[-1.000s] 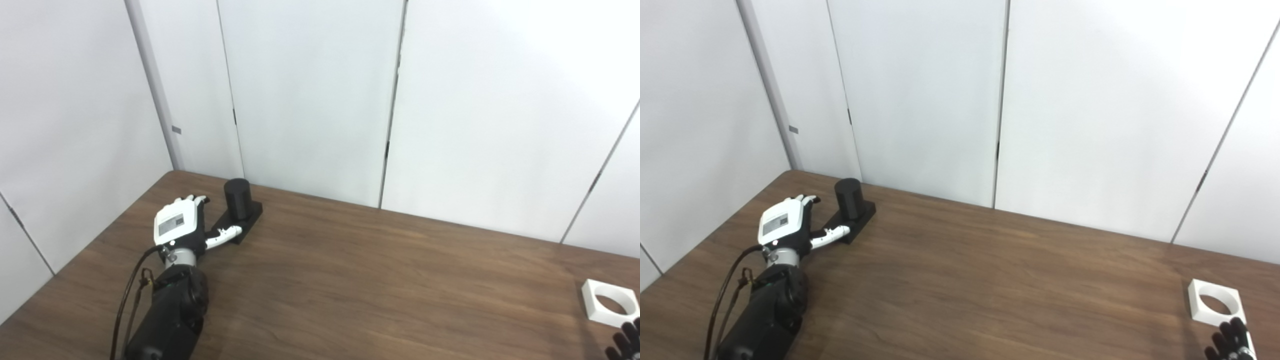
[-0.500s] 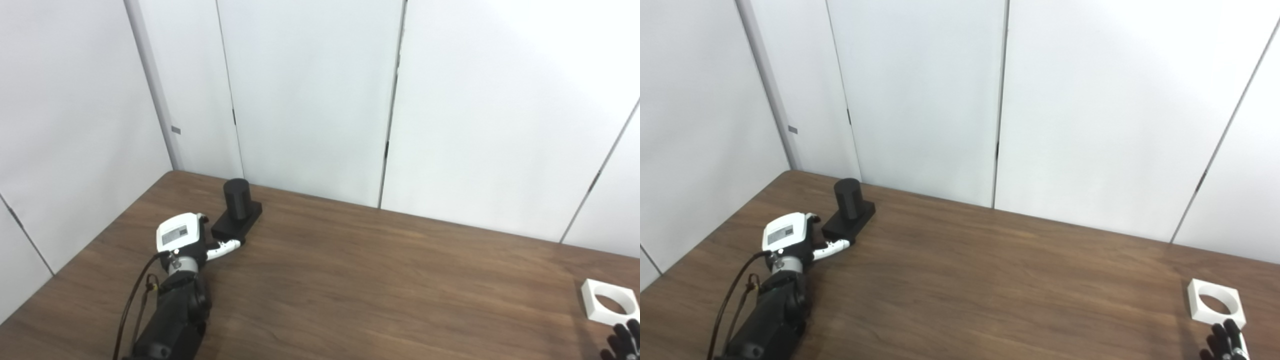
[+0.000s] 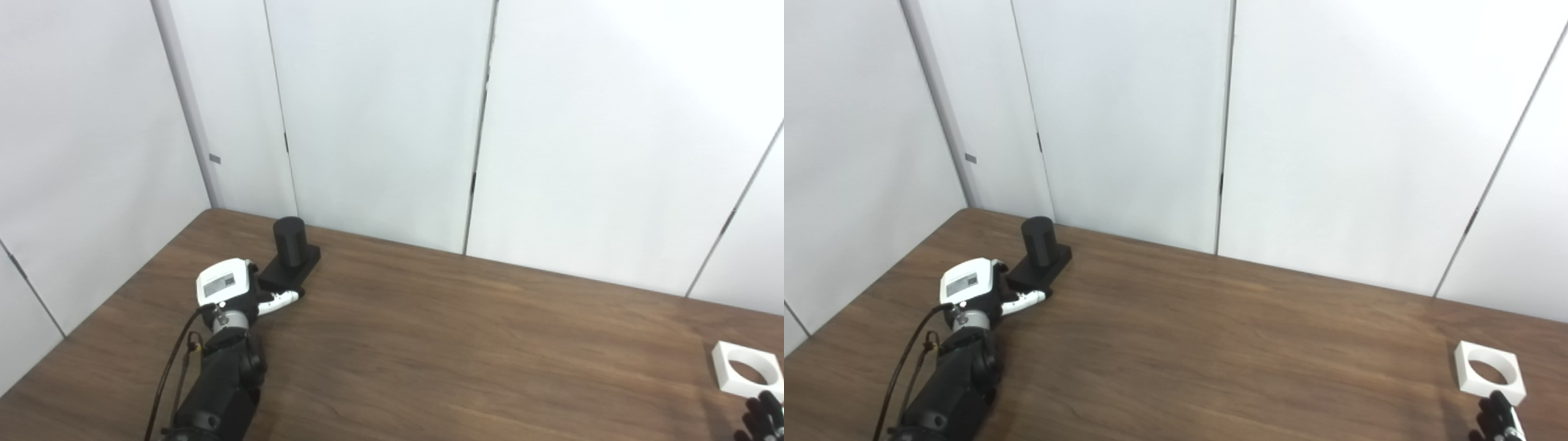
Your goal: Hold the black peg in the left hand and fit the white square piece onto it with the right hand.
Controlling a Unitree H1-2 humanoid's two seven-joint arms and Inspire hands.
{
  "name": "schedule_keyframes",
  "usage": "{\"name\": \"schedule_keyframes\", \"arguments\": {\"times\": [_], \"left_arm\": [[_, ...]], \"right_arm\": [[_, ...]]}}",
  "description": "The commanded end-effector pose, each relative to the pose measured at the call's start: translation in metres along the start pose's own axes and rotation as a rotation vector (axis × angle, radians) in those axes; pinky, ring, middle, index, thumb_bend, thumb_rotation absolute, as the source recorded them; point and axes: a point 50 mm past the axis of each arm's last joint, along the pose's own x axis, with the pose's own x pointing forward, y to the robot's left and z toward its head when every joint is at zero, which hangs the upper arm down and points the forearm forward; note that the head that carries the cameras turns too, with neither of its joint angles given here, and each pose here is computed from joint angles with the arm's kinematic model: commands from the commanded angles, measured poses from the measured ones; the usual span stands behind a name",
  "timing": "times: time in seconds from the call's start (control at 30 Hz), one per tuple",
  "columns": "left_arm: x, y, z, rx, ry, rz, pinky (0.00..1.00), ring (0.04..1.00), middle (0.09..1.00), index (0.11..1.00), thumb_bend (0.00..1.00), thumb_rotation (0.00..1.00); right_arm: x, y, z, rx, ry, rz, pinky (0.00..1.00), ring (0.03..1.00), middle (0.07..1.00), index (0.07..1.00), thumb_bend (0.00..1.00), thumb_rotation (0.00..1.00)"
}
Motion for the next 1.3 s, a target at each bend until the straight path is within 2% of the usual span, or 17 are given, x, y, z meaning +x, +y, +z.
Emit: {"name": "schedule_keyframes", "arguments": {"times": [0.0,0.2,0.57,0.83,1.27], "left_arm": [[0.015,0.033,0.015,-0.026,-0.029,0.104,0.92,0.916,0.895,0.8,0.9,0.77],[0.012,0.032,0.018,-0.024,-0.038,0.104,0.89,0.9,0.883,0.798,0.92,0.79],[0.013,0.03,0.025,-0.026,-0.039,0.084,0.89,0.894,0.875,0.803,0.9,0.79],[0.019,0.025,0.029,-0.033,-0.016,0.101,0.83,0.859,0.846,0.766,0.88,0.73],[0.025,0.02,0.034,-0.018,0.015,0.09,0.78,0.841,0.844,0.794,0.82,0.69]], "right_arm": [[-0.025,0.007,-0.029,0.035,0.106,-0.03,1.0,1.0,0.979,0.964,0.73,1.0],[-0.026,0.006,-0.029,0.026,0.109,-0.028,1.0,1.0,0.98,0.968,0.72,1.0],[-0.028,0.006,-0.028,0.028,0.111,-0.029,1.0,1.0,0.977,0.963,0.73,1.0],[-0.028,0.006,-0.028,0.03,0.111,-0.03,1.0,1.0,0.972,0.964,0.71,1.0],[-0.03,0.005,-0.027,0.043,0.116,-0.033,1.0,1.0,0.974,0.96,0.72,1.0]]}}
